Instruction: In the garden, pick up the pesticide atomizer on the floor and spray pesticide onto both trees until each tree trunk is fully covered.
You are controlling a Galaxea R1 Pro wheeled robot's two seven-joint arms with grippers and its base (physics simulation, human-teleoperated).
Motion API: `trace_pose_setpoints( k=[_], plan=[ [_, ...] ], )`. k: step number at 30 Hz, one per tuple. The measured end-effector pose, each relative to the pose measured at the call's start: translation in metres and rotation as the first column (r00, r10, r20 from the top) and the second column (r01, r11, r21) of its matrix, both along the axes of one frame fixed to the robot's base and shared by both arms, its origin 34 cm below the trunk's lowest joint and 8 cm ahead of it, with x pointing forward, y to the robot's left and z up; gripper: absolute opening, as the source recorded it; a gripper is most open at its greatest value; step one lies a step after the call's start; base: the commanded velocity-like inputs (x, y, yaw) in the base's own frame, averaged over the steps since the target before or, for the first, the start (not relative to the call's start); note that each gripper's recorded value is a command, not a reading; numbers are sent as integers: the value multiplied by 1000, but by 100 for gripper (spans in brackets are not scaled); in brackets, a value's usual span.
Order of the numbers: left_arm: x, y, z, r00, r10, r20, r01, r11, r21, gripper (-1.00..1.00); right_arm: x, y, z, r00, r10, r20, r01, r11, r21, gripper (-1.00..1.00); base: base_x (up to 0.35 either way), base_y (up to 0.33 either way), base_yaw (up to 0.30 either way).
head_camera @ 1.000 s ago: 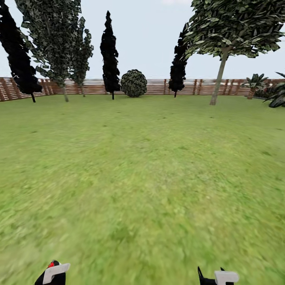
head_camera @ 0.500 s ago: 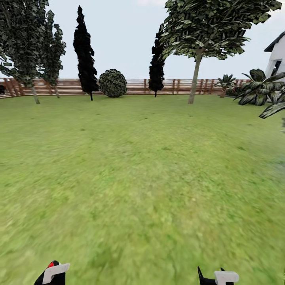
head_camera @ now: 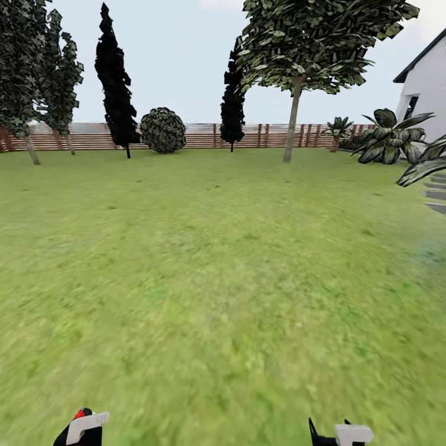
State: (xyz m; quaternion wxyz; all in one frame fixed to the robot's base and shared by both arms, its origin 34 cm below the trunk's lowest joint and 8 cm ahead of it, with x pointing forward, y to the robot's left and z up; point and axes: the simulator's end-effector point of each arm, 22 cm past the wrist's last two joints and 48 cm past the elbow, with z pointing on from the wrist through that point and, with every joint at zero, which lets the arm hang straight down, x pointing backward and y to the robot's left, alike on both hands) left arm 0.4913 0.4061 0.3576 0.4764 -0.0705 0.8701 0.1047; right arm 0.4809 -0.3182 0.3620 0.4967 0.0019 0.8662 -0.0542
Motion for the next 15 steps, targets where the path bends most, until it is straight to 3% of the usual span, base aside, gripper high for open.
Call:
trace_pose_setpoints(
  k=[15],
  plan=[
    [-2, 9, 1, 1000, 30, 6, -30, 1000, -6, -100, 2, 2, 1, 1000, 4, 4, -4, 1000, 2, 100, 338, 0, 0]
  ],
)
